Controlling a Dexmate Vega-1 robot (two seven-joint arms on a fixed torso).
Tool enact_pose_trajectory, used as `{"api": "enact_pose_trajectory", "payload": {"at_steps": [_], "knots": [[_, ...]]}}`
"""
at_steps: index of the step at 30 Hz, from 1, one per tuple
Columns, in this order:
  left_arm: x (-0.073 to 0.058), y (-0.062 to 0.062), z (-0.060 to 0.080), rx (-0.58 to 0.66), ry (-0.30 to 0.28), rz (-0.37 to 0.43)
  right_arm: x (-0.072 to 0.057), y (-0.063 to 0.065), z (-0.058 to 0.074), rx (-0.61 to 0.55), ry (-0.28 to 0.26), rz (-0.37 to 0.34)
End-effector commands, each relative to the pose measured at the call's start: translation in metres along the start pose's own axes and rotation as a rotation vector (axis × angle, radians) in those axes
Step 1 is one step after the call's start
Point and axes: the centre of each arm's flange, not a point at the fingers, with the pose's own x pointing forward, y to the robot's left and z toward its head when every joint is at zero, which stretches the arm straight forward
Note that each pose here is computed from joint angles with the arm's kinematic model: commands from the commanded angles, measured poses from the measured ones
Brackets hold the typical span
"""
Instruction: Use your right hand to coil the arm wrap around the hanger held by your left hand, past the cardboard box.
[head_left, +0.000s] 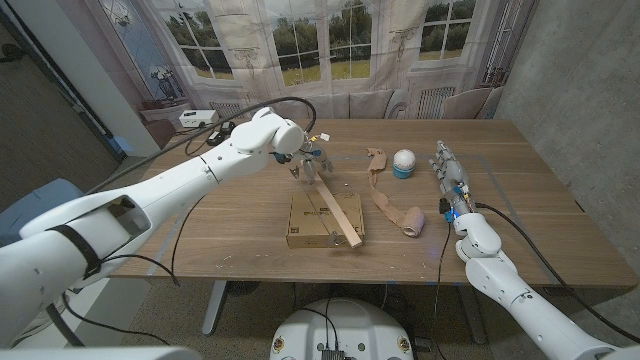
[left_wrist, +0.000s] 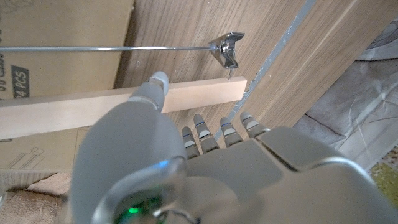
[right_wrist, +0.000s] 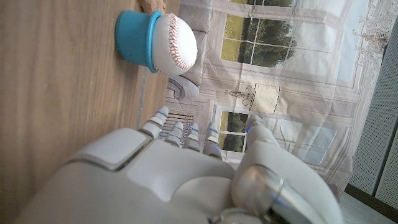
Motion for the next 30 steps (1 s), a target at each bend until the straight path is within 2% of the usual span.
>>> {"api": "enact_pose_trajectory", "payload": {"at_steps": [1,13,23,30], "knots": [[0.016,0.005,0.007,0.015,-0.052,0.0,0.0,-0.003,-0.001,-0.001,0.004,-0.015],[0.034,0.003,0.012,0.021,-0.097,-0.05,0.002,-0.005,0.0,-0.009,0.006,-0.027],[0.036,0.004,0.008,0.021,-0.101,-0.051,0.007,-0.004,0.0,-0.018,0.012,-0.027],[0.026,0.01,0.006,0.032,-0.116,0.073,0.012,-0.002,0.0,-0.019,0.012,-0.022]]}}
